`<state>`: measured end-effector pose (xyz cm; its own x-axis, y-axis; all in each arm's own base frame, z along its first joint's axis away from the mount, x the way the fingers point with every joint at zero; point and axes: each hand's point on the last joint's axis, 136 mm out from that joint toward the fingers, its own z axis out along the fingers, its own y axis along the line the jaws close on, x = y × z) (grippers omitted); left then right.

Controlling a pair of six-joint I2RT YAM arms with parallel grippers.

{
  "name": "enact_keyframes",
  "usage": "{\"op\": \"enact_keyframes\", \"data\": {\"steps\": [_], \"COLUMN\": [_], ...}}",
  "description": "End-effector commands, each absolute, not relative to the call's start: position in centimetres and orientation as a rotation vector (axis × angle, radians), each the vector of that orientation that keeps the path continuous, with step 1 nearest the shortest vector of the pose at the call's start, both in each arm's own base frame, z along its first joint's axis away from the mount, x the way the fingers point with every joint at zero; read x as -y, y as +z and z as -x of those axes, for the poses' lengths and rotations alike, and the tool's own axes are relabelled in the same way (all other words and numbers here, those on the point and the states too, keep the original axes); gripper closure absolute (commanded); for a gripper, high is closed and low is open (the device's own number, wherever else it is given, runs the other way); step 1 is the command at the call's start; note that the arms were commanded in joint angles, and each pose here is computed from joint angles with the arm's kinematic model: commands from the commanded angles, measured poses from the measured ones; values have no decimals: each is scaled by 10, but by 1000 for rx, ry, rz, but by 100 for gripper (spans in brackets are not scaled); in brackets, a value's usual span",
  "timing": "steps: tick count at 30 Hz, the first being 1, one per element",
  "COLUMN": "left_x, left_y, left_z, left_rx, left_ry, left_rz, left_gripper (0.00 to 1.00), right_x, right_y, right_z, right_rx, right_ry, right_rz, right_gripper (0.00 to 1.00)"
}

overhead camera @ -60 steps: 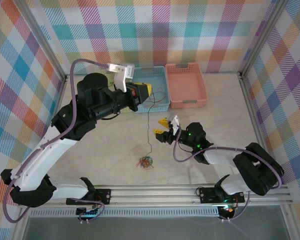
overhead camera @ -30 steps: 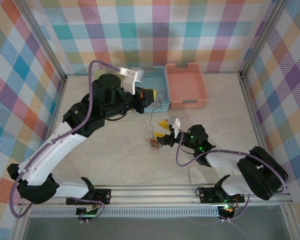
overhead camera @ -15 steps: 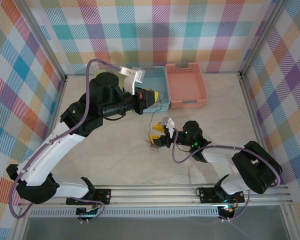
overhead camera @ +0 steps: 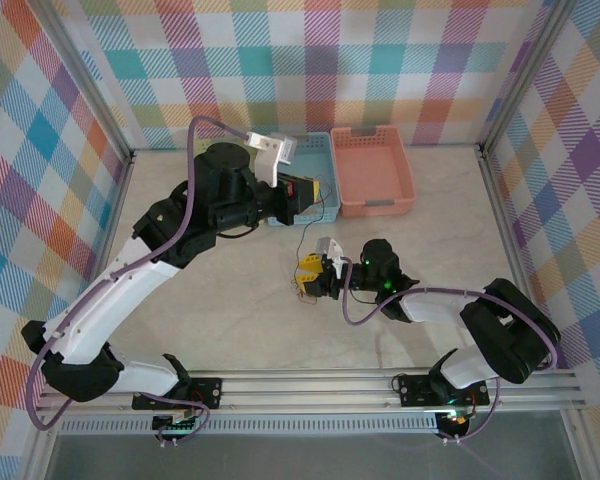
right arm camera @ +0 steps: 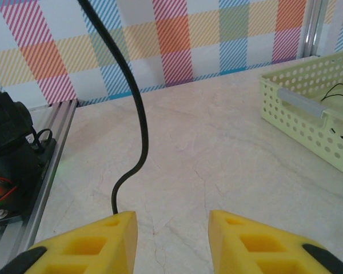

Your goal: Untangle the cables

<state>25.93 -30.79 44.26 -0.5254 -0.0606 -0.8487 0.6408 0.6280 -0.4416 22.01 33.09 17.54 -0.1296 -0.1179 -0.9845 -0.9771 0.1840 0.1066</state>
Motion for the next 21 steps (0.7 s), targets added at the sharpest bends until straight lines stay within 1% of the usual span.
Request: {"op": "enact_keyframes", "data": {"steps": [1,4,8,12,21], "left_x": [299,294,297,303,310], "left_y": [444,437,433,433,435], "left_z": [-272,-280,-282,-280,-268], "left_rx": [-1927,-1942,-1946,-1949,-1948], "left_ry": [-876,-823,-848,-886,-964], "left_rz": [-440,-426,-428,-444,-496], "left_gripper": [100,100,100,100,100], "right_x": [-331,-320,-314,-318,-311], "right_y": [192,199,206,204,201], "right_z": [-219,-229,-230,-228,-247], "right_rx": [-1409,-1406,-1392,-1400,-1445], "right_ry": [1079,981,952,987,900], "right_rz": [1110,1025,996,1013,917], "right_gripper": [60,52,47,46,47]}}
